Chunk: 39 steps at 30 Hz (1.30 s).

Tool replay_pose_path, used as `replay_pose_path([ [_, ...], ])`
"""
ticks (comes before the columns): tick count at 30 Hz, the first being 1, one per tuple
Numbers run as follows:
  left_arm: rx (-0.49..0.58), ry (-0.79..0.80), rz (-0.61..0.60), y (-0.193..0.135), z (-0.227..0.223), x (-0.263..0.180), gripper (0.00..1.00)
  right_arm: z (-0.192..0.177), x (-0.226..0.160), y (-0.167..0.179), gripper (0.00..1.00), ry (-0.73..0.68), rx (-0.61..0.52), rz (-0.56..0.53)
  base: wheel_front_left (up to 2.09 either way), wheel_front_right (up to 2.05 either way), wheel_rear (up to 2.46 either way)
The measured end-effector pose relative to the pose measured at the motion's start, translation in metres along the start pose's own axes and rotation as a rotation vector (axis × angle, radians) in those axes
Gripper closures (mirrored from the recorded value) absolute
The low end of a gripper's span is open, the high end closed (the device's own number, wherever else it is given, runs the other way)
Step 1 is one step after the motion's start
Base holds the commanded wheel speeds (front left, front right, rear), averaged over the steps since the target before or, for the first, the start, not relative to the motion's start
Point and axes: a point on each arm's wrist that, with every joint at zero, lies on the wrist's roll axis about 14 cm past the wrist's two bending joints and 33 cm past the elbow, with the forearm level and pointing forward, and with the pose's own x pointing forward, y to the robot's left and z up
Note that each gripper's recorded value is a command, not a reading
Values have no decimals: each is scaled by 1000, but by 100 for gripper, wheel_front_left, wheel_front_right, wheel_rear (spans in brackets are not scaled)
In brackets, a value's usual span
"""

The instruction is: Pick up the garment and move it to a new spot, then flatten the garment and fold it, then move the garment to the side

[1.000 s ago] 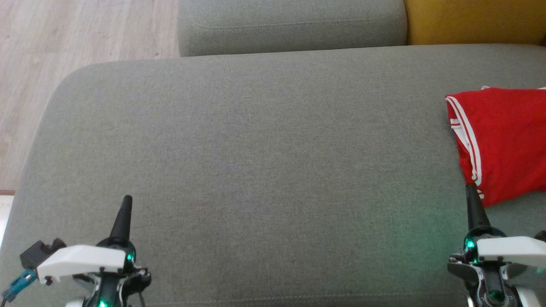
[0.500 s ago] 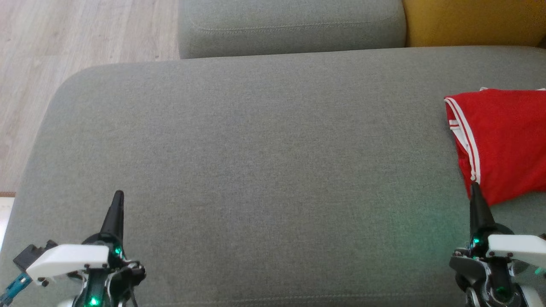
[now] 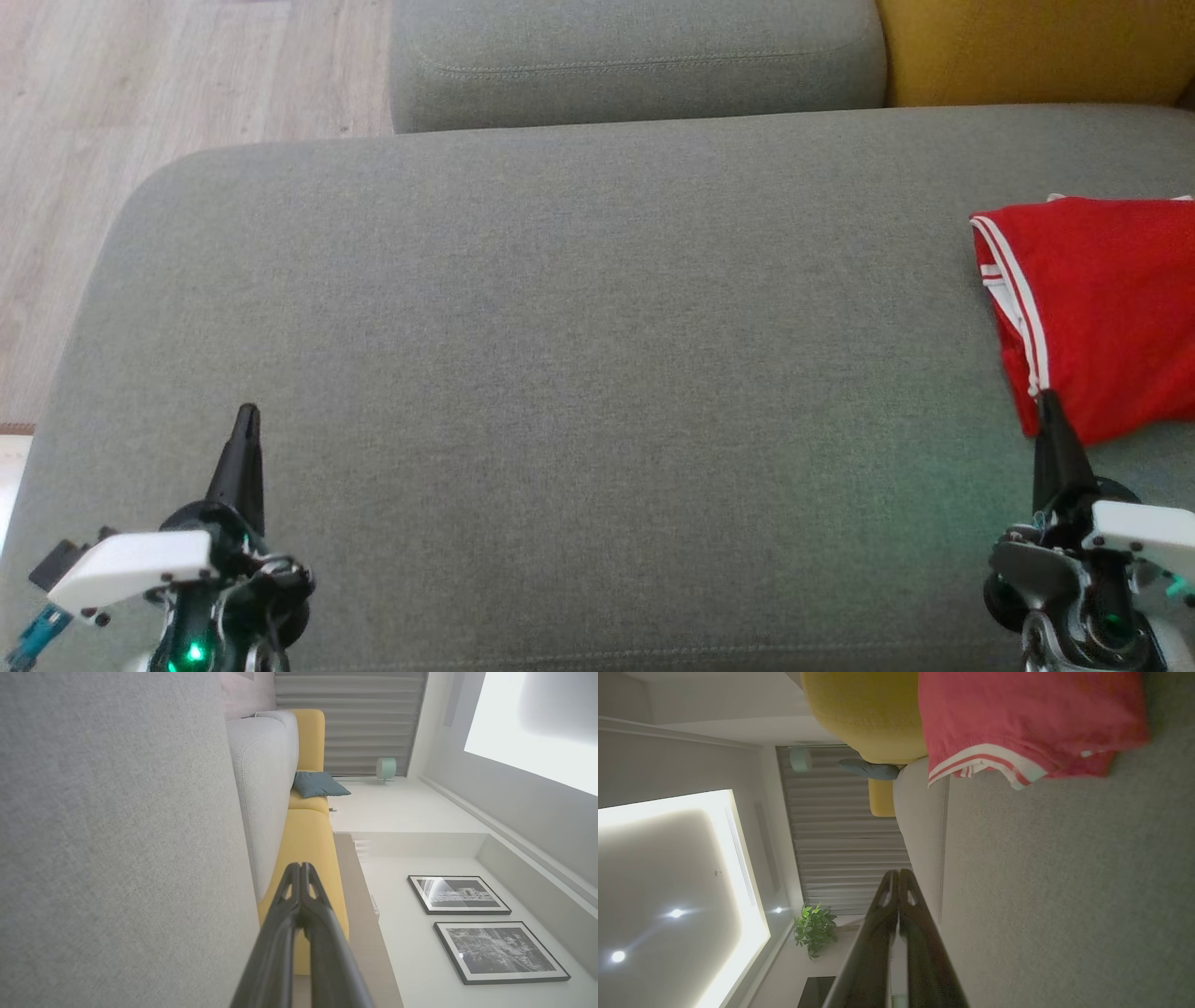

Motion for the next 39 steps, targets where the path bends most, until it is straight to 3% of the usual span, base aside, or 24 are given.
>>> replay_pose_path([
  [39,-7,4,3,1,-1,0,100,2,0,0,100,1,6,-1,0,0,0],
])
